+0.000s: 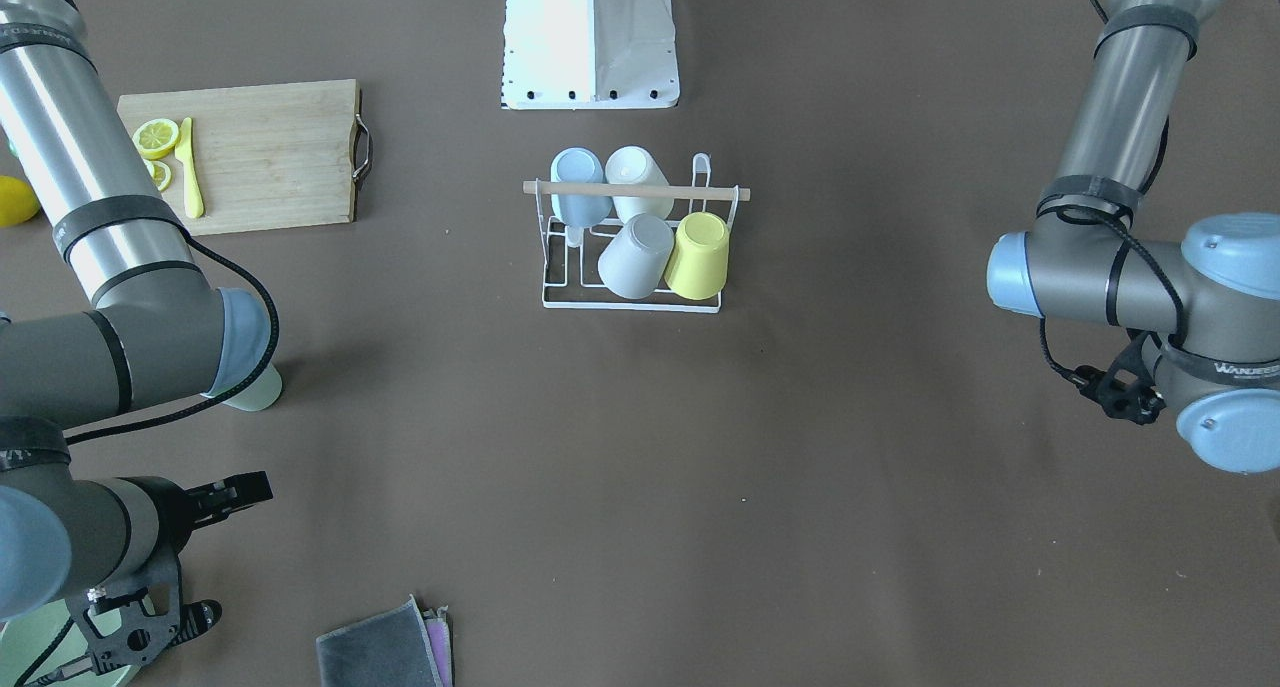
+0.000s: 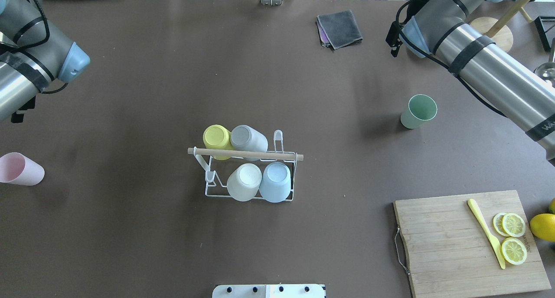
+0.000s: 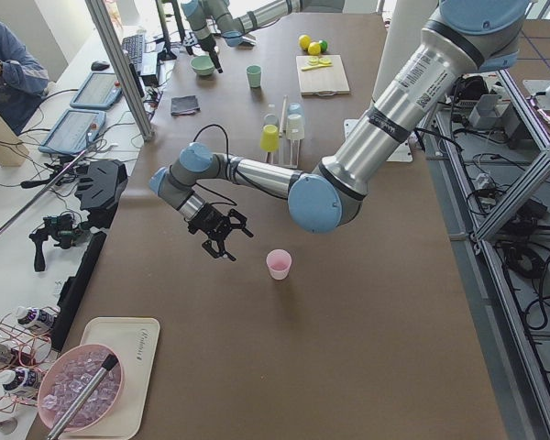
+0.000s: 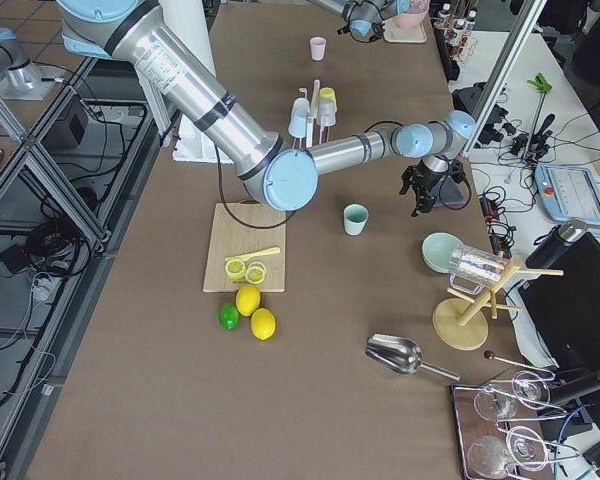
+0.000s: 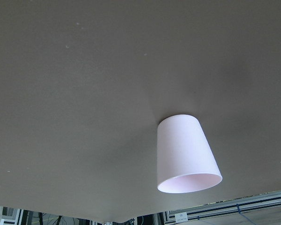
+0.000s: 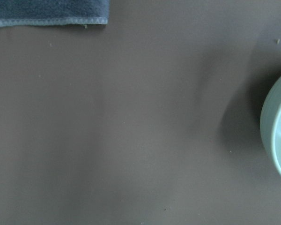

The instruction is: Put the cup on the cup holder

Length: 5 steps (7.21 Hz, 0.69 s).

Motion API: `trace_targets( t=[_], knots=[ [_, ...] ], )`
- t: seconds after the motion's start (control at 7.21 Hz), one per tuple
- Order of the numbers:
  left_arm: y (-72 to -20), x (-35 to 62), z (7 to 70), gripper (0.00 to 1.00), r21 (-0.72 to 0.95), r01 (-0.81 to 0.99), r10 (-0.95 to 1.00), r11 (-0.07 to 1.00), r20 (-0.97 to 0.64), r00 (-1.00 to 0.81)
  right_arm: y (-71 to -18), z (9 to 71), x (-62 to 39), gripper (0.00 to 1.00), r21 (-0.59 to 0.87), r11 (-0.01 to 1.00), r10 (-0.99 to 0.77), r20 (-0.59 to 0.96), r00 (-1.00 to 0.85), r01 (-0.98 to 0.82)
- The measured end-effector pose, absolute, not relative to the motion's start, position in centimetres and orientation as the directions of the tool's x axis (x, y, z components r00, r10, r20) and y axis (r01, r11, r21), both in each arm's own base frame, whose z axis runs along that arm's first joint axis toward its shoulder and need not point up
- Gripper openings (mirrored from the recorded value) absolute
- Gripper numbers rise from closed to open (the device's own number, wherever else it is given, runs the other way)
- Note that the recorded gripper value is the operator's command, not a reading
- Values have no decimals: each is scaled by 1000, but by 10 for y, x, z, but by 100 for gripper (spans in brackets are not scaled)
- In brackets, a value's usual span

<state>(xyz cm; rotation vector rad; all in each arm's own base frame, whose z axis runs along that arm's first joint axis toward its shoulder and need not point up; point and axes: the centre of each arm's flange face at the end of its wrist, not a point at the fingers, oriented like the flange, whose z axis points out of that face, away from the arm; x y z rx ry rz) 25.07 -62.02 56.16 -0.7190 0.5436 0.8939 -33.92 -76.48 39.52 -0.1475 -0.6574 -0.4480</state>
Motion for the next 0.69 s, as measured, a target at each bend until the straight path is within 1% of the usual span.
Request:
trace_targets(
  t=[0.28, 0.69],
  knots=[
    [-601, 284, 571, 97, -348, -866, 533, 360, -684, 497, -771, 400, -365, 100, -63, 848, -398, 581, 710, 527],
    [-585, 301, 583, 97, -365, -896, 593, 254, -673, 442, -772, 408, -392, 100, -136, 745, -501, 532, 683, 653]
  ],
)
